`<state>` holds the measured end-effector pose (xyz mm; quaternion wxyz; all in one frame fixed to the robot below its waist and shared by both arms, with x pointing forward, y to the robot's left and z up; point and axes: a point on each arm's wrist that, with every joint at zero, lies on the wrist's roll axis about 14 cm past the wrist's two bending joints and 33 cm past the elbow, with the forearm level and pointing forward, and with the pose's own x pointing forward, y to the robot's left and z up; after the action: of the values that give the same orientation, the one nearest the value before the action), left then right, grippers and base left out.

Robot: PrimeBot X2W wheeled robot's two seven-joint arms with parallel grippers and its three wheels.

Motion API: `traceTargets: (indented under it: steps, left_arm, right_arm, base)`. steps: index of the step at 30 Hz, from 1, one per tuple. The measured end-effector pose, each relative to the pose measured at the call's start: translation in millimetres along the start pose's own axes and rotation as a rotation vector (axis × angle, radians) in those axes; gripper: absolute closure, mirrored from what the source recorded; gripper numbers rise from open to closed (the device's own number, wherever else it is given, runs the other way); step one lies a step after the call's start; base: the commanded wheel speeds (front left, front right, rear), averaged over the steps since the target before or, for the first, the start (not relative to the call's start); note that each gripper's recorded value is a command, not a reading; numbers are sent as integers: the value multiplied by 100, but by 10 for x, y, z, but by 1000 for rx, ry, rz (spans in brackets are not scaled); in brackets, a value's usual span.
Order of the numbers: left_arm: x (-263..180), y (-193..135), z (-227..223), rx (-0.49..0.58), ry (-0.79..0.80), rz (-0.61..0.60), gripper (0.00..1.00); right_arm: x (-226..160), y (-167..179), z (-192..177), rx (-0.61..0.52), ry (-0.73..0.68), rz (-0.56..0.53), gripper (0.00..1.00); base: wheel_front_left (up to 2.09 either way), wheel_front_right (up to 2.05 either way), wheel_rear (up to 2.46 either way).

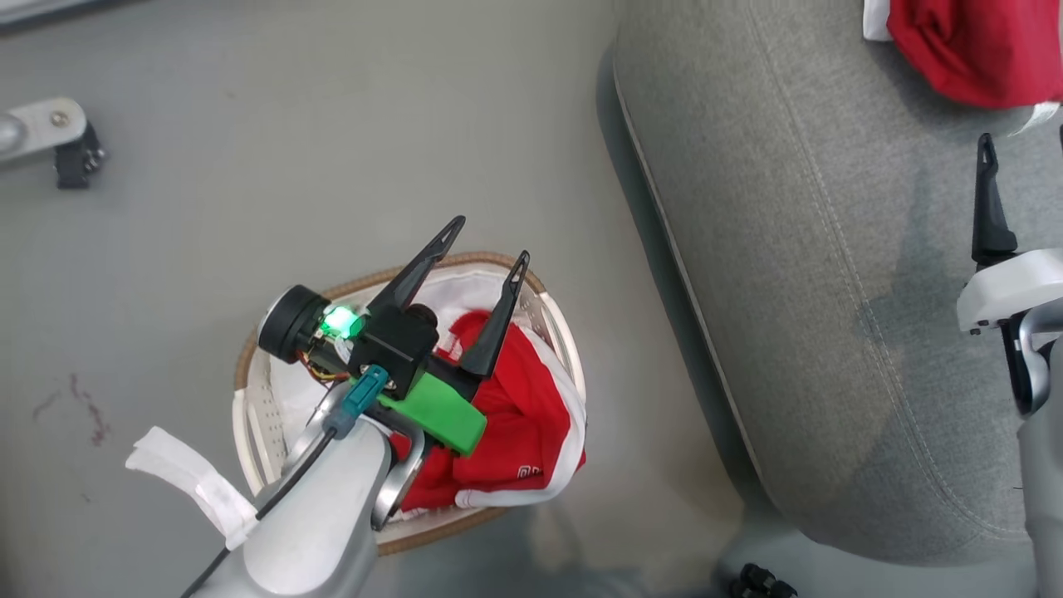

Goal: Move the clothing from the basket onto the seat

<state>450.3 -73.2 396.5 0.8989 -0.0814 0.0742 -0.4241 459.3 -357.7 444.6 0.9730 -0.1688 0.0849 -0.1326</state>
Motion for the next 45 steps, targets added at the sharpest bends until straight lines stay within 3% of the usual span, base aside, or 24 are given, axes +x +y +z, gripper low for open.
traceTargets:
  steps: [5, 10, 22, 30, 35, 45]
  left_arm:
    - [-98, 6, 229, -4, -38, 53, 0]
    - [-292, 114, 405, -6, -66, 141, 0]
    - [-1257, 679, 574, -30, -108, 525, 0]
    - [-1831, 837, 653, -25, -142, 697, 0]
    - [-2126, 840, 682, -23, -160, 759, 0]
    - [-2381, 727, 653, -34, -170, 792, 0]
  right_arm:
    - [-8, -61, 335, -12, -85, 9, 0]
    - [8, 86, 720, 18, -184, 50, 0]
    - [-215, 1115, 1358, 203, -323, 281, 0]
    - [-561, 1566, 1361, 306, -309, 389, 0]
    - [-828, 1682, 1134, 371, -243, 423, 0]
    - [-1093, 1599, 1011, 472, -213, 409, 0]
  base:
    - [0, 0, 0]
    - [0, 0, 0]
    - [0, 0, 0]
    - [0, 0, 0]
    - [0, 0, 0]
    - [0, 0, 0]
